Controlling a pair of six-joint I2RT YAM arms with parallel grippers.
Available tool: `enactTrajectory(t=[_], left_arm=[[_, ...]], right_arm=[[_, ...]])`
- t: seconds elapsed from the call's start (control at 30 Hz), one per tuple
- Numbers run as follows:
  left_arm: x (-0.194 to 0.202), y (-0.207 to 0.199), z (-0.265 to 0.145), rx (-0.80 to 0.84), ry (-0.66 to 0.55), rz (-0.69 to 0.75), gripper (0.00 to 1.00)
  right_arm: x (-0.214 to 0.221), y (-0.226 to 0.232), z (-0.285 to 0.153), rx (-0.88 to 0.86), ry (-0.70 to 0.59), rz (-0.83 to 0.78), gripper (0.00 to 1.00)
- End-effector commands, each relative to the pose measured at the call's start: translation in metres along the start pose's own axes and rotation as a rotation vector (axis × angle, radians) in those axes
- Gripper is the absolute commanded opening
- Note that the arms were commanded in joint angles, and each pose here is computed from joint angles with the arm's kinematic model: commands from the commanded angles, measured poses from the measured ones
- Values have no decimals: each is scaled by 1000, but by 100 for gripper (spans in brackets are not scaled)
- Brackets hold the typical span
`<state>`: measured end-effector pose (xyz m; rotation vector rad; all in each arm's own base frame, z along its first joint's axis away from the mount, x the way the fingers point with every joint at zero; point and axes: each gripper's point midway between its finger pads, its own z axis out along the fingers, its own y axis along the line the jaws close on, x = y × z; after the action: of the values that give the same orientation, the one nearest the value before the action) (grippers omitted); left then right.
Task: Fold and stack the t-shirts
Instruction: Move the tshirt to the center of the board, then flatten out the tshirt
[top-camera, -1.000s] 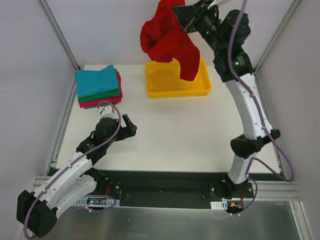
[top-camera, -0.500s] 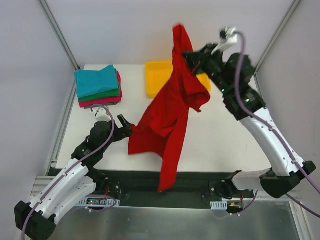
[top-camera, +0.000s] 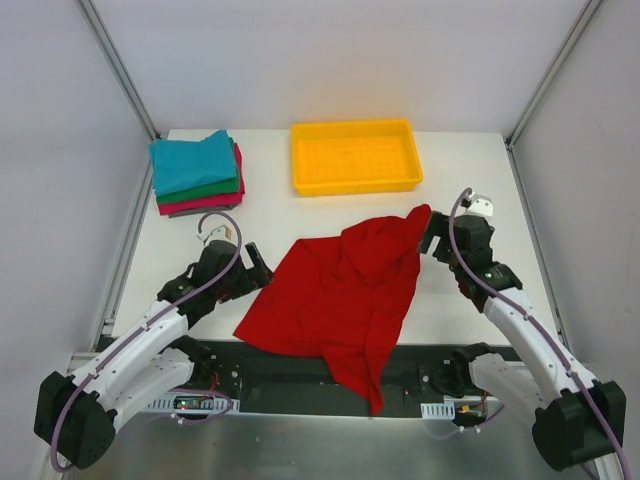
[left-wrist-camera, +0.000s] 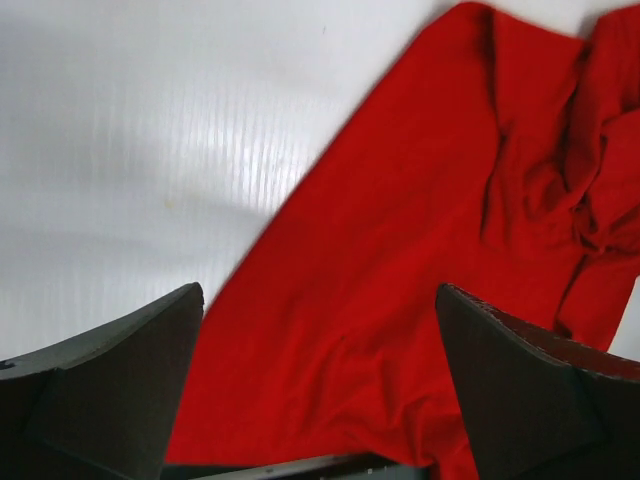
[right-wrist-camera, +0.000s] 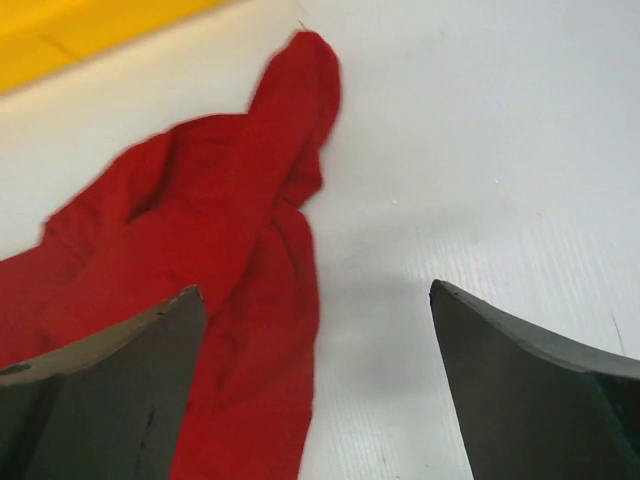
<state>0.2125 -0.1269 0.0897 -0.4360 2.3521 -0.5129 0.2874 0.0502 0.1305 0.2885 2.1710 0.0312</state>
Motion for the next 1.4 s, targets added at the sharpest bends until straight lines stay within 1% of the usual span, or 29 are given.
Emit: enactTrajectory(t=[0.0, 0.07, 0.13, 0.2, 0.33, 0.37, 0.43, 0.47, 0.53, 0.6, 0.63, 0.7, 0.77, 0.9, 0.97, 1.07, 1.2, 1.27, 1.33, 1.37], left_arm=[[28, 15, -13, -73, 136, -110, 99], [38, 32, -22, -158, 162, -154, 99], [49, 34, -26, -144, 196, -179, 99], [60, 35, -25, -133, 229, -213, 99], [76, 29, -21, -104, 301, -226, 99], [78, 24, -18, -80, 312, -217, 99], [84, 14, -10, -38, 334, -197, 99], [84, 10, -6, -29, 344, -183, 99], [85, 18, 1, -91, 354, -165, 99], [82, 28, 11, -165, 335, -149, 99], [79, 31, 14, -192, 328, -133, 99], [73, 38, 22, -252, 310, -109, 99], [61, 44, 31, -311, 270, -76, 99], [34, 49, 49, -395, 231, -63, 99], [21, 48, 60, -409, 237, -77, 99], [0, 39, 70, -388, 231, -93, 99], [-19, 29, 68, -343, 205, -94, 99], [-20, 36, 57, -370, 189, -98, 99], [-18, 49, 43, -425, 163, -118, 99], [-19, 53, 36, -438, 145, -128, 99]], right_arm=[[-10, 37, -22, -242, -21, -85, 96], [3, 65, -33, -411, 32, -125, 96], [14, 89, -44, -541, 78, -179, 96], [29, 106, -47, -598, 129, -220, 96], [48, 139, -38, -605, 181, -290, 96], [49, 146, -33, -573, 198, -237, 96], [58, 157, -19, -533, 244, -240, 96], [56, 158, -10, -477, 233, -242, 97], [54, 163, 3, -409, 216, -280, 99], [60, 169, 16, -368, 230, -339, 83], [62, 170, 21, -341, 252, -361, 79], [71, 169, 31, -281, 297, -412, 76], [78, 166, 40, -215, 310, -458, 76], [87, 176, 46, -218, 326, -481, 74], [87, 174, 50, -175, 335, -502, 72], [87, 170, 58, -116, 327, -531, 65], [82, 163, 65, -38, 313, -559, 56], [79, 158, 67, -1, 302, -564, 45], [73, 156, 68, 19, 279, -557, 31], [71, 156, 67, 23, 270, -552, 25]])
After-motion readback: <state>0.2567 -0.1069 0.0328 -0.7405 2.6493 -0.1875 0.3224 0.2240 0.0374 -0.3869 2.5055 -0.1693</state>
